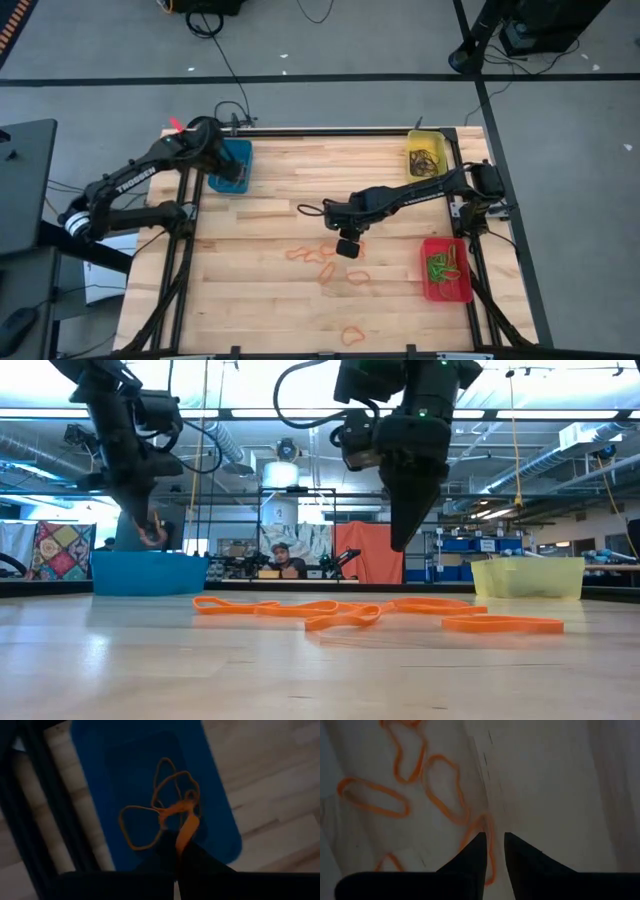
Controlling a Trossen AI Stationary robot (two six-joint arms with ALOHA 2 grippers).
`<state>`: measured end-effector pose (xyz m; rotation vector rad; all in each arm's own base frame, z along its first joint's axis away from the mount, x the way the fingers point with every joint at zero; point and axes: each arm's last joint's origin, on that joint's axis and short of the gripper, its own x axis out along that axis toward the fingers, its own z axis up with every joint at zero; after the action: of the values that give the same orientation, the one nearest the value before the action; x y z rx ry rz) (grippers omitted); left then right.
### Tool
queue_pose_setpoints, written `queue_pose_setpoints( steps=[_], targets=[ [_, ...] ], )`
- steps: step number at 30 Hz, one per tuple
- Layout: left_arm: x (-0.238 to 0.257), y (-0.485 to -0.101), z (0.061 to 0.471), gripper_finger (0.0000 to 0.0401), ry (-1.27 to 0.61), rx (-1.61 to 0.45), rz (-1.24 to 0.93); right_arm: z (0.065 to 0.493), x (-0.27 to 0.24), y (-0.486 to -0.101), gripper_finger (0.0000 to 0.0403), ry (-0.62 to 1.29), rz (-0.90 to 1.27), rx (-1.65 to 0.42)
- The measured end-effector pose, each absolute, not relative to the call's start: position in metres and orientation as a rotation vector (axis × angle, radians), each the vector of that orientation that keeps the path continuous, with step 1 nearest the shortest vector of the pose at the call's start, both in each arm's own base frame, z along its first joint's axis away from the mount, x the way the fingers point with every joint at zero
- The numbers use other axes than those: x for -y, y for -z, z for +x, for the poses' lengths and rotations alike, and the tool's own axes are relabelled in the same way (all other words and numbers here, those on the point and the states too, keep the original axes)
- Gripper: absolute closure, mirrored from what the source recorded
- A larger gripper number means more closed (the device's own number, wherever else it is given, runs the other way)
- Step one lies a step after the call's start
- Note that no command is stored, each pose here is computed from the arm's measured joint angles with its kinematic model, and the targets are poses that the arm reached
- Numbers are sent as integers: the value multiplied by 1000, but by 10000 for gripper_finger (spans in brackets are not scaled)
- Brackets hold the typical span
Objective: Sort rubber bands into baskets
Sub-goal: Put the orange rubber band into the blue bin
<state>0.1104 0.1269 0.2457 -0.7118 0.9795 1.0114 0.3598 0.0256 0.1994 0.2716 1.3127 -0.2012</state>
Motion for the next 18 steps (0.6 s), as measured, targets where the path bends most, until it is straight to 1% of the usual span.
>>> queue_pose_setpoints(
  steps=[2,4,7,9,14,18],
  targets=[
    [-132,-246,106,398,-1037,-974,-721,358,-27,-200,323,202,280,-1310],
    [-137,-246,101,398,-1069,-955,-733,356,-30,-200,323,247,259,-1299],
    [-142,-246,93,398,-1103,-946,-753,351,-32,-207,323,327,215,-1231],
    [-145,-246,88,398,-1113,-937,-778,345,-32,-214,323,352,227,-1161],
    [-153,-243,80,390,-1177,-932,-833,316,-22,-218,323,410,337,-1056],
    [-160,-237,77,357,-1197,-961,-859,295,-14,-216,323,403,498,-962]
  ],
)
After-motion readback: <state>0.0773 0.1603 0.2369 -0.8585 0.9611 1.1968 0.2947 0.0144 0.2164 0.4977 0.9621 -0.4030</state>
